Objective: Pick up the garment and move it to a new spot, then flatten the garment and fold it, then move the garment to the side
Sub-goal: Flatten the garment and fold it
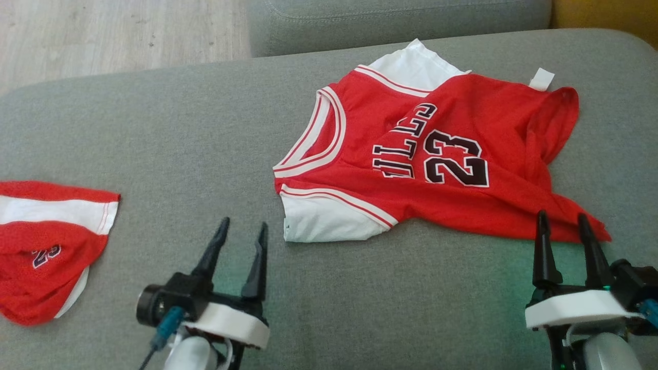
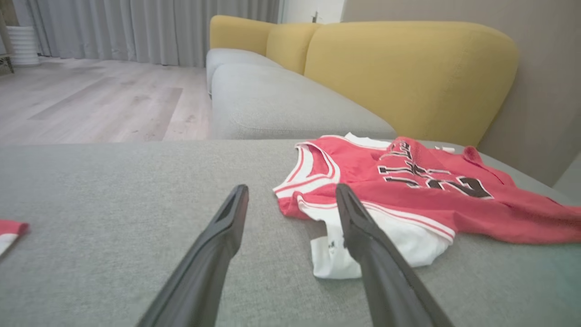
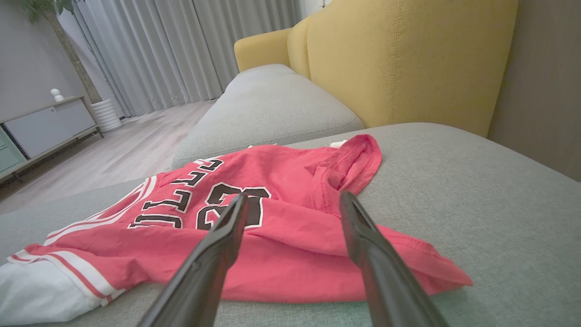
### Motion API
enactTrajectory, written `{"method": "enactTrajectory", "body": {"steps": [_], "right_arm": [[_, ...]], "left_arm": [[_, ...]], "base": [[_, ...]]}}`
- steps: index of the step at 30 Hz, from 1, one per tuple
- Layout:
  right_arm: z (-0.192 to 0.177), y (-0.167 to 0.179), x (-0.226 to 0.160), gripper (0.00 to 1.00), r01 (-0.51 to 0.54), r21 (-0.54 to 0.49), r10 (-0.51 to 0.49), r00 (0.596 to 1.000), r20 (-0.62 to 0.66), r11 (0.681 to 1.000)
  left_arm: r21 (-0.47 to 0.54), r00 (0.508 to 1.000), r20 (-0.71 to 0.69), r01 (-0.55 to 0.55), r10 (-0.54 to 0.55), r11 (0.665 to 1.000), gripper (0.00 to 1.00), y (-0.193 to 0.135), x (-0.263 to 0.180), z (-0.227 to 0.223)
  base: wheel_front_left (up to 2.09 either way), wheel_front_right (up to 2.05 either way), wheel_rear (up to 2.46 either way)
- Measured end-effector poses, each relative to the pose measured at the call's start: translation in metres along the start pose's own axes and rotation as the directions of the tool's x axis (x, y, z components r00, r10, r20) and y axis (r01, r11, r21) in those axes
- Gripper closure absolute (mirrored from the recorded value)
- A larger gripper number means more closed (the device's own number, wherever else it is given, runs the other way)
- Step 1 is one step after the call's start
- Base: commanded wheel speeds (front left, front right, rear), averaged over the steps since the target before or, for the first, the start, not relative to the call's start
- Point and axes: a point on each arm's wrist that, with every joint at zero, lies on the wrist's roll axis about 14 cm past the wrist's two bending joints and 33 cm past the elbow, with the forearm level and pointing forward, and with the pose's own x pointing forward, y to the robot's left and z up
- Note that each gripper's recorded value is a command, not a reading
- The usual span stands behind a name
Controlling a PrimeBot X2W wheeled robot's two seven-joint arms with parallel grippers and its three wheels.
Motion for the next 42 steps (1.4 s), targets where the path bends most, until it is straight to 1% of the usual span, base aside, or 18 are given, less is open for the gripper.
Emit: {"method": "enactTrajectory", "body": {"steps": [3,6,10,16,18,19,22,25,29,30,33,34,35,36,39,42], "right_arm": [[0.000,-0.002,0.000,0.00,0.007,-0.001,-0.007,1.000,0.002,1.000],[0.003,-0.006,0.003,0.00,0.017,-0.002,-0.017,1.000,0.011,1.000],[0.004,-0.009,0.007,0.00,0.027,-0.005,-0.027,1.000,0.014,1.000],[-0.001,-0.019,0.006,0.00,0.056,-0.012,-0.056,0.998,-0.005,0.998],[-0.002,-0.022,0.006,0.00,0.066,-0.013,-0.066,0.998,-0.007,0.998],[-0.002,-0.023,0.007,0.00,0.069,-0.014,-0.069,0.998,-0.007,0.997],[0.001,-0.025,0.010,0.00,0.075,-0.015,-0.075,0.997,0.001,0.997],[0.002,-0.026,0.011,0.00,0.077,-0.016,-0.077,0.997,0.004,0.997],[0.000,-0.027,0.011,0.00,0.081,-0.017,-0.081,0.997,0.000,0.997],[0.000,-0.028,0.011,0.00,0.083,-0.017,-0.083,0.997,-0.002,0.996],[0.000,-0.028,0.011,0.00,0.084,-0.017,-0.084,0.996,0.000,0.996],[0.001,-0.028,0.011,0.00,0.084,-0.017,-0.084,0.997,0.002,0.996],[0.002,-0.028,0.011,0.00,0.083,-0.017,-0.083,0.997,0.004,0.996],[0.003,-0.028,0.011,0.00,0.082,-0.016,-0.082,0.997,0.007,0.996],[0.005,-0.026,0.012,0.00,0.078,-0.015,-0.078,0.997,0.015,0.997],[0.009,-0.023,0.013,0.00,0.069,-0.010,-0.069,0.997,0.026,0.998]], "left_arm": [[0.021,0.996,-0.060,0.070,-0.069,0.997,0.00,-0.014,-0.001,-0.018],[0.054,0.981,-0.124,0.157,-0.149,0.986,0.00,-0.029,0.002,-0.035],[0.121,0.955,-0.208,0.241,-0.213,0.963,0.00,-0.031,0.009,-0.052],[0.251,0.908,-0.328,0.350,-0.260,0.903,0.00,-0.022,0.020,-0.074],[0.317,0.885,-0.374,0.402,-0.276,0.859,0.00,-0.019,0.022,-0.082],[0.335,0.878,-0.389,0.416,-0.279,0.845,0.00,-0.018,0.023,-0.085],[0.364,0.862,-0.412,0.452,-0.294,0.815,0.00,-0.021,0.028,-0.088],[0.373,0.860,-0.414,0.461,-0.300,0.805,0.00,-0.022,0.033,-0.088],[0.409,0.855,-0.415,0.481,-0.311,0.776,0.00,-0.024,0.042,-0.084],[0.428,0.856,-0.407,0.486,-0.318,0.762,0.00,-0.027,0.045,-0.081],[0.443,0.842,-0.415,0.517,-0.344,0.732,0.00,-0.034,0.043,-0.083],[0.443,0.839,-0.419,0.524,-0.348,0.727,0.16,-0.036,0.042,-0.084],[0.444,0.837,-0.421,0.527,-0.350,0.725,0.73,-0.037,0.041,-0.084],[0.445,0.835,-0.423,0.530,-0.352,0.722,1.00,-0.037,0.040,-0.085],[0.447,0.825,-0.438,0.544,-0.356,0.710,1.00,-0.038,0.036,-0.088],[0.441,0.830,-0.423,0.539,-0.364,0.717,1.00,-0.041,0.034,-0.083]], "base": [[0.00,0.00,0.00],[0.00,0.00,0.00],[0.00,0.00,0.00],[0.00,0.00,0.00],[0.00,0.00,0.00],[0.00,0.00,0.00],[0.00,0.00,0.00],[0.00,0.00,0.00],[0.00,0.00,0.00],[0.00,0.00,0.00],[0.00,0.00,0.00],[0.00,0.00,0.00],[0.00,0.00,0.00],[0.00,0.00,0.00],[0.00,0.00,0.00],[0.00,0.00,0.00]]}}
